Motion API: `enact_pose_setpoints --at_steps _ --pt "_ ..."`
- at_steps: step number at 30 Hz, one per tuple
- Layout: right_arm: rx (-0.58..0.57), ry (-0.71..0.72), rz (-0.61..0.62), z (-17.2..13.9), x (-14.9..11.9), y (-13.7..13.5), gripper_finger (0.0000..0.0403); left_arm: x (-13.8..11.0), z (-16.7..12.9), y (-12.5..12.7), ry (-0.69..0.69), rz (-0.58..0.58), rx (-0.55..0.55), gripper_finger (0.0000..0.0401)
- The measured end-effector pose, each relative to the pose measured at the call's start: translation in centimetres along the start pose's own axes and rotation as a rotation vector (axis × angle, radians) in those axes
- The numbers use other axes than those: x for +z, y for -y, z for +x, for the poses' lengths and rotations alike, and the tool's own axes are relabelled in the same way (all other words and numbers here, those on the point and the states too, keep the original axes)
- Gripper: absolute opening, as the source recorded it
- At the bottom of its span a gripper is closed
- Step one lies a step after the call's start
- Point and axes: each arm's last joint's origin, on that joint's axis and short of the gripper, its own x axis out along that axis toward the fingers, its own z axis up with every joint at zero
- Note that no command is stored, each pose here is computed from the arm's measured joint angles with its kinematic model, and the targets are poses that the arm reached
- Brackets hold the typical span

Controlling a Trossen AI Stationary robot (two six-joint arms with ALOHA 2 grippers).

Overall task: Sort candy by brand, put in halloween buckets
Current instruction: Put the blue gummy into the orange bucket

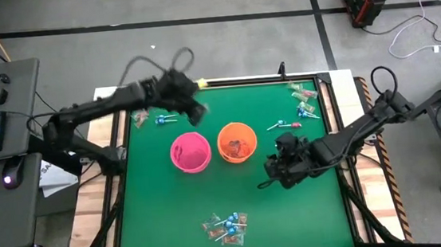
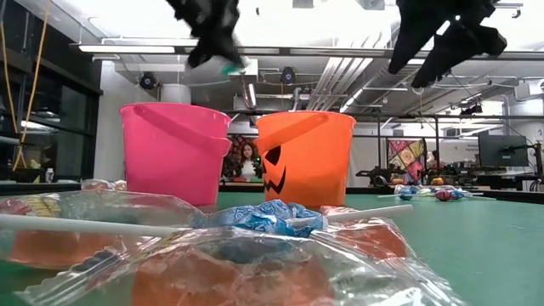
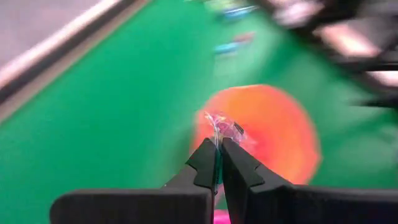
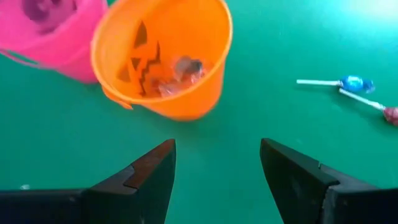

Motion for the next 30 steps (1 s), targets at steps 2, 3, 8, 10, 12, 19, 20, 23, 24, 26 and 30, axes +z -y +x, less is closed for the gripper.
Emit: enact_pose_setpoints --at_steps 2,3,8,10,12,19,20,23,24,26,30 --pt "0.013 0.035 0.011 -0.4 0.3 0.1 0.0227 -0.5 0.7 3.4 0.046 0.021 -0.085 0.0001" --pt "0.019 0.053 0.017 -0.7 0.5 0.3 0.0227 -0.8 1.1 5.0 0.069 0.034 -0.118 0.0001" --pt "0.064 0.127 0.048 -2.2 1.5 1.1 0.0227 -2.8 4.8 9.6 0.112 0.083 -0.131 0.0004" --pt "0.083 0.143 0.042 -2.8 1.8 1.4 0.0227 -3.2 6.1 10.2 0.13 0.057 -0.108 0.0014" --pt "0.098 0.147 0.024 -3.3 2.0 1.7 0.0227 -3.3 7.6 9.8 0.115 0.019 -0.078 0.0031" --pt "0.13 0.138 0.014 -4.0 1.7 1.8 0.0227 -4.1 10.4 8.7 -0.008 -0.019 -0.104 0.0135" --pt "0.133 0.137 0.02 -4.0 1.6 1.8 0.0227 -4.0 10.5 8.6 -0.015 -0.019 -0.113 0.0151" --pt "0.145 0.135 0.043 -4.2 1.5 1.7 0.0227 -3.7 9.7 8.7 -0.014 0.007 -0.151 0.0189" --pt "0.148 0.137 0.049 -4.2 1.5 1.7 0.0227 -3.5 9.1 8.7 -0.006 0.022 -0.166 0.0198" --pt "0.155 0.145 0.071 -4.3 1.5 1.6 0.0227 -3.2 7.8 9.0 -0.011 0.063 -0.232 0.0212" --pt "0.199 0.142 0.133 -4.4 1.5 1.2 0.0227 -4.3 4.3 10.7 -0.086 0.19 -0.371 0.0219"
